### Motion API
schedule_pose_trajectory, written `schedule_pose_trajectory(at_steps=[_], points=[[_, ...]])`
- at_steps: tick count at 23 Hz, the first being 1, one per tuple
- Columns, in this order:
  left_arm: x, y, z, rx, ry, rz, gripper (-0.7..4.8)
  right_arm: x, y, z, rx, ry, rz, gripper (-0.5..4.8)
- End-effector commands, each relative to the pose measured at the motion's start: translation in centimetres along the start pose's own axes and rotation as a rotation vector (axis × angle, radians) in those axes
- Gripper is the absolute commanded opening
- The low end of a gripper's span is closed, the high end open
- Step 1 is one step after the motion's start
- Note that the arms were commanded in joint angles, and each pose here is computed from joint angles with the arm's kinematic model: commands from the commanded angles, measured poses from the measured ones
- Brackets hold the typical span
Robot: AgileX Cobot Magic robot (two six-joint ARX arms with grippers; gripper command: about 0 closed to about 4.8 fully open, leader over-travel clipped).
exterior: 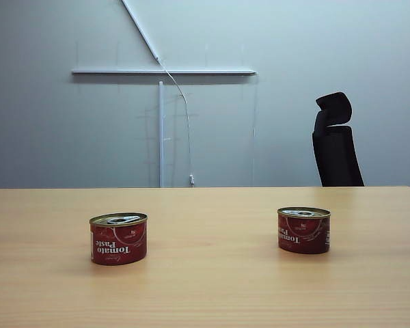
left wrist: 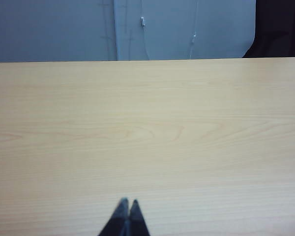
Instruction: Stack a can of tomatoes on the right onto the can of tomatoes on the left.
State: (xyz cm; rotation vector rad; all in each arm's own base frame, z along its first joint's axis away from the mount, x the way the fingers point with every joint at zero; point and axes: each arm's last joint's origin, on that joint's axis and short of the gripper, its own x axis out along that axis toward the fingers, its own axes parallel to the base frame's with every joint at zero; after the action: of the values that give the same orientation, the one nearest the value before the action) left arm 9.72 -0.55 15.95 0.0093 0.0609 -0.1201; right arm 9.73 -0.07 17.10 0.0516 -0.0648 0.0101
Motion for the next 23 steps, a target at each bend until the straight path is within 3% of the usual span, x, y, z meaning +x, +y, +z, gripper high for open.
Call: schedule_pose_trajectory(at_steps=[1,9,13,16,20,23], points=[[0.0,0.0,0.2,0.009,-0.017,-0.002,-0.02,0.0,0.0,0.0,0.003,-0.015,-0.001,-0.09],[0.0,0.0,0.2,0.009,-0.017,-0.003,-0.02,0.0,0.1,0.1,0.013,-0.022,0.038,-0.09],[0.0,-0.7,0.2,0.013,-0.017,-0.074,-0.02,-0.1,0.6,0.6,0.205,-0.04,0.199,-0.09],[-0.2,-2.7,0.2,0.023,-0.019,-0.274,-0.02,-0.1,0.7,0.7,0.307,-0.019,0.251,-0.09],[-1.2,-5.4,0.1,0.039,-0.02,-0.575,-0.02,-0.3,0.8,1.3,0.331,0.086,0.254,-0.09],[-1.7,-6.2,0.0,0.046,-0.013,-0.669,-0.02,-0.5,1.0,3.3,0.284,0.175,0.249,-0.09]])
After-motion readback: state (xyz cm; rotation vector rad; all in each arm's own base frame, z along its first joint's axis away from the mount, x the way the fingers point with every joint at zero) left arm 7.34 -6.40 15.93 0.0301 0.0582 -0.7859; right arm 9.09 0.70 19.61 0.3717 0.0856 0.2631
